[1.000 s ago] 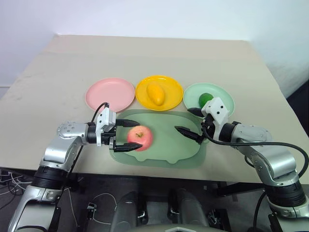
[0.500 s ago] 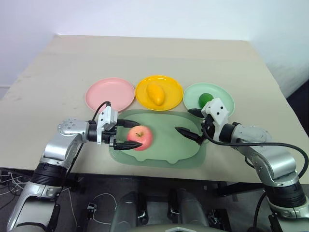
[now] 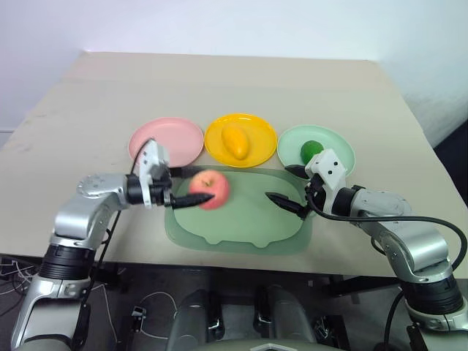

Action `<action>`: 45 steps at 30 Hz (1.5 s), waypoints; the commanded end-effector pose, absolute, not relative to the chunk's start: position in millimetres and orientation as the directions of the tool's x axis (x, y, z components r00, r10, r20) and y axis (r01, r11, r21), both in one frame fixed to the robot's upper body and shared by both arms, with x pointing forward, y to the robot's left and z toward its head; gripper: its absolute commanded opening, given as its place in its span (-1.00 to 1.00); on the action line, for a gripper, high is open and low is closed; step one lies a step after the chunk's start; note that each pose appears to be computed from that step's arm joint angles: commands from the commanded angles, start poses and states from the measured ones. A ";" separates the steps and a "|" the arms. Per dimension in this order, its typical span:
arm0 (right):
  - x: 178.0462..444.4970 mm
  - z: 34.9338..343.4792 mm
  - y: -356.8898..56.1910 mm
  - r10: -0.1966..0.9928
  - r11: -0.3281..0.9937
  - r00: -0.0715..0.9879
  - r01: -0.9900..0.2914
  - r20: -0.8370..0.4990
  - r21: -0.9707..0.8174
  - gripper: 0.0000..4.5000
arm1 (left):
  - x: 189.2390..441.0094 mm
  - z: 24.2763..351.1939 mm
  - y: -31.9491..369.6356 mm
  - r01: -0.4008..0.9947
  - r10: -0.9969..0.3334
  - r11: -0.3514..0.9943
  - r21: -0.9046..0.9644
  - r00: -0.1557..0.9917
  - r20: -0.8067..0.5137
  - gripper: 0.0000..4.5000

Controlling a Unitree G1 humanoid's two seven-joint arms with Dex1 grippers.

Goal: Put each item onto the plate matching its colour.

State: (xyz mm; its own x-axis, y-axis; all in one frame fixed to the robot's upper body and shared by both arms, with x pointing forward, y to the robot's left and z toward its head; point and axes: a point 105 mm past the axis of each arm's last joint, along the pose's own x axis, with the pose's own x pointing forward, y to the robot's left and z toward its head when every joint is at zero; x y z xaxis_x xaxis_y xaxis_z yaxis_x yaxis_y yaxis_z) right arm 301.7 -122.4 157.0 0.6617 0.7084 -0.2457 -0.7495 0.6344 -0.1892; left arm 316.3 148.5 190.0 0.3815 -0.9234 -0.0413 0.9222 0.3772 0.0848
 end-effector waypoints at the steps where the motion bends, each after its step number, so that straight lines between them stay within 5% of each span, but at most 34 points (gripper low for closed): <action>1: 299.3 167.5 -117.5 0.727 0.617 0.655 -0.755 -0.206 -0.223 1.00 | 329.0 209.3 170.2 0.854 -0.865 0.501 0.145 0.499 0.048 0.58; 8: 299.0 169.5 -110.2 0.753 0.599 0.631 -0.774 -0.185 -0.204 1.00 | 385.0 192.3 221.9 0.575 -0.591 0.786 0.226 0.806 0.006 0.58; 22: 301.6 169.0 -111.3 0.749 0.602 0.636 -0.770 -0.185 -0.211 1.00 | 430.3 179.2 231.9 0.417 -0.419 0.898 0.141 0.908 -0.021 0.58; 23: 301.8 168.6 -111.6 0.748 0.603 0.637 -0.769 -0.185 -0.211 1.00 | 431.4 177.0 232.7 0.413 -0.413 0.898 0.150 0.910 -0.031 0.73; 25: 302.4 168.2 -111.8 0.747 0.605 0.639 -0.768 -0.185 -0.210 1.00 | 433.1 176.7 232.7 0.410 -0.411 0.899 0.155 0.911 -0.030 0.99; 37: 303.0 167.7 -111.9 0.749 0.604 0.638 -0.768 -0.177 -0.212 1.00 | 423.0 201.0 240.5 0.410 -0.427 0.895 0.175 0.902 0.072 0.99; 45: 302.2 167.3 -109.3 0.765 0.593 0.624 -0.780 -0.163 -0.202 1.00 | 374.1 223.1 249.3 0.471 -0.504 0.855 0.217 0.853 0.134 0.99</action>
